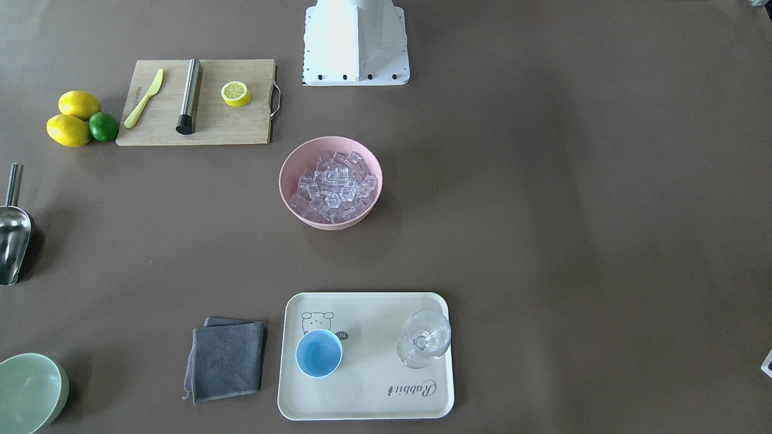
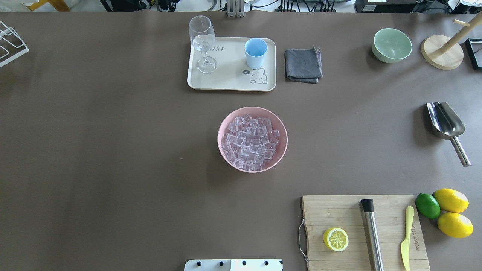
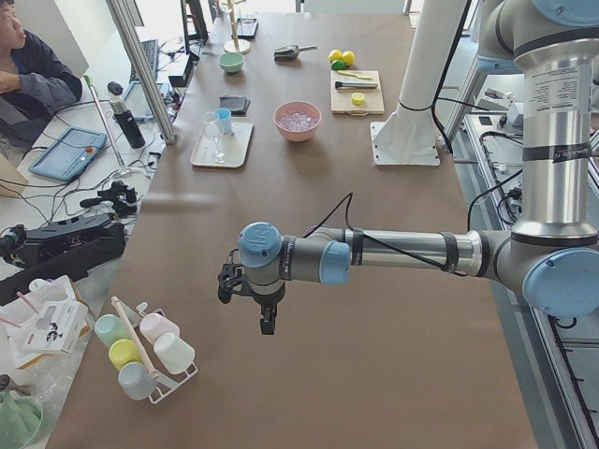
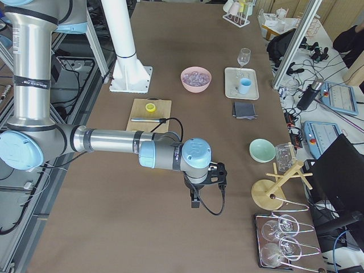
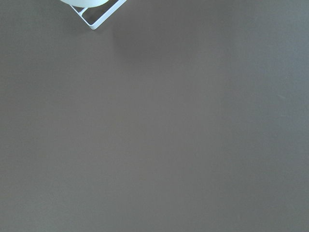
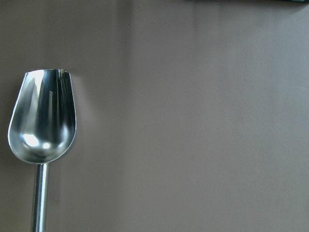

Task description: Put ice in cup with scoop

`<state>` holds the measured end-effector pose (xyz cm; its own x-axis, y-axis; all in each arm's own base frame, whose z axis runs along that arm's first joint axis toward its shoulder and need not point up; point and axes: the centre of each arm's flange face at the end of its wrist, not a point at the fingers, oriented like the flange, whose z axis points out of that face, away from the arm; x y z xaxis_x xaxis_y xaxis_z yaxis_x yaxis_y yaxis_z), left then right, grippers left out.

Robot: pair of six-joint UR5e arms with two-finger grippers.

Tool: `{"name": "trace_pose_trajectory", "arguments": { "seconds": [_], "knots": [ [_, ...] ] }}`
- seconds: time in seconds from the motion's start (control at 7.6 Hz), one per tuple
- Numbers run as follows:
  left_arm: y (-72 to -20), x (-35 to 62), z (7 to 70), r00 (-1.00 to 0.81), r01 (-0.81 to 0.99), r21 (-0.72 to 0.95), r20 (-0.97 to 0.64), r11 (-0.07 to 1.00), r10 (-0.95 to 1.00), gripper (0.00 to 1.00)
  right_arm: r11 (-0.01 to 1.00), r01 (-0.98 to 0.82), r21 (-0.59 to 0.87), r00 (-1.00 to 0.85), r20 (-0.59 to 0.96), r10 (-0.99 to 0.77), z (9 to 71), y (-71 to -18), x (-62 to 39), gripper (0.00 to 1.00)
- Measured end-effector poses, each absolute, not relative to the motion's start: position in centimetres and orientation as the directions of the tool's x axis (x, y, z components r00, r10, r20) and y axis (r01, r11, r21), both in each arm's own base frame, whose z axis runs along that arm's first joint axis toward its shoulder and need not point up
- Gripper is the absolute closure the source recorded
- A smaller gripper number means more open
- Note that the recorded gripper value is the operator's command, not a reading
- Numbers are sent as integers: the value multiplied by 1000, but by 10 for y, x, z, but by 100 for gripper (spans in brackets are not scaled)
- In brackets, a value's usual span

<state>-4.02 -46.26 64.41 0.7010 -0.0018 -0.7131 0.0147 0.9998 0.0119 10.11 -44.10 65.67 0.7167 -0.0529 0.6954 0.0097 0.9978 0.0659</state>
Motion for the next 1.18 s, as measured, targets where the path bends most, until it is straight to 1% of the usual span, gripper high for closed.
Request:
{"name": "trace_pose_trajectory", "arguments": {
  "seconds": [1.18],
  "knots": [
    [-466, -34, 644, 700, 3, 16, -714, 1000, 9, 2, 998, 8, 58, 702, 710, -47, 660, -436, 99, 0]
  ]
}}
